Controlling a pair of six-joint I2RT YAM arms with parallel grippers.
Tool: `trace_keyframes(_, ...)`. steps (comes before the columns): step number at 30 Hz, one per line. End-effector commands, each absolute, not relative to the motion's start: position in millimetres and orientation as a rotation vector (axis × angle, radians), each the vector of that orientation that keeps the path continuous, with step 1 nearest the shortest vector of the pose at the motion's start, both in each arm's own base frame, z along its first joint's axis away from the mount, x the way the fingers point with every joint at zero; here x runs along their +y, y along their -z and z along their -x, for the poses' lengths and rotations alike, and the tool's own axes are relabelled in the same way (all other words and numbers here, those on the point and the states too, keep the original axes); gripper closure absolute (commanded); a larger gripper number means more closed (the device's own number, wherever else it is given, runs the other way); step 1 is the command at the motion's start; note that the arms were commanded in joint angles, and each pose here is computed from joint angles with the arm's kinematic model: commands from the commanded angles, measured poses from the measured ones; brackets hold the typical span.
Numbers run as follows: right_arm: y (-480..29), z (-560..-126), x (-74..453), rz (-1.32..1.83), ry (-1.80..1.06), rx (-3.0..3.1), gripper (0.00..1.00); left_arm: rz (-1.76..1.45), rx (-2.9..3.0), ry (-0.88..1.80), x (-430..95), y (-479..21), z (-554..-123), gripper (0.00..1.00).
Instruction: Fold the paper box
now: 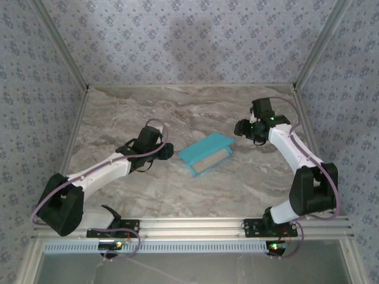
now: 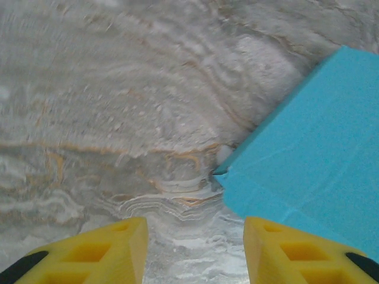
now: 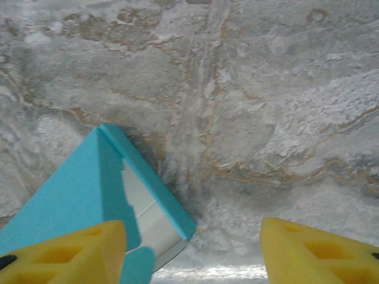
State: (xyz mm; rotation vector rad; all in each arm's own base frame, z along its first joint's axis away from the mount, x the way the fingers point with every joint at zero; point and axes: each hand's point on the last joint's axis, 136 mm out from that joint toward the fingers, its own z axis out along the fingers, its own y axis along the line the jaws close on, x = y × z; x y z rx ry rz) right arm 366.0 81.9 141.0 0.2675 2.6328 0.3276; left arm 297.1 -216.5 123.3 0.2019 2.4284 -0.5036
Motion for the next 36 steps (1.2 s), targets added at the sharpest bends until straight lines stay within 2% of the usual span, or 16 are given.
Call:
trace_keyframes(1, -159, -381, 87, -0.153, -0.274, 2.603, 0.35, -0.536, 2.401, 0.388, -226, -144, -280, 0.52)
trace_keyframes(4, -164, -382, 97, 0.084, -0.165, 2.594, 0.37, -0.833, 2.391, 0.267, -234, -147, -252, 0.45)
trace_keyframes(7, -171, -372, 126, 0.593, -0.025, 2.456, 0.37, -0.966, 2.349, 0.164, -231, -153, -236, 0.41)
trace_keyframes(11, -177, -338, 170, 1.273, 0.174, 1.972, 0.35, -0.877, 2.313, 0.137, -219, -167, -241, 0.39)
trace_keyframes(17, -189, -284, 195, 1.736, 0.2, 1.475, 0.31, -0.582, 2.313, 0.289, -195, -181, -260, 0.38)
trace_keyframes(22, -163, -270, 198, 1.957, 0.198, 1.443, 0.29, -0.499, 2.3, 0.359, -193, -182, -277, 0.38)
trace_keyframes(30, -137, -290, 214, 2.011, 0.241, 1.458, 0.29, -0.504, 2.298, 0.404, -212, -174, -297, 0.38)
trace_keyframes(32, -135, -296, 218, 2.007, 0.25, 1.482, 0.33, -0.477, 2.309, 0.414, -213, -169, -304, 0.38)
trace_keyframes(36, -140, -302, 227, 1.965, 0.175, 1.597, 0.47, -0.334, 2.348, 0.509, -216, -154, -318, 0.42)
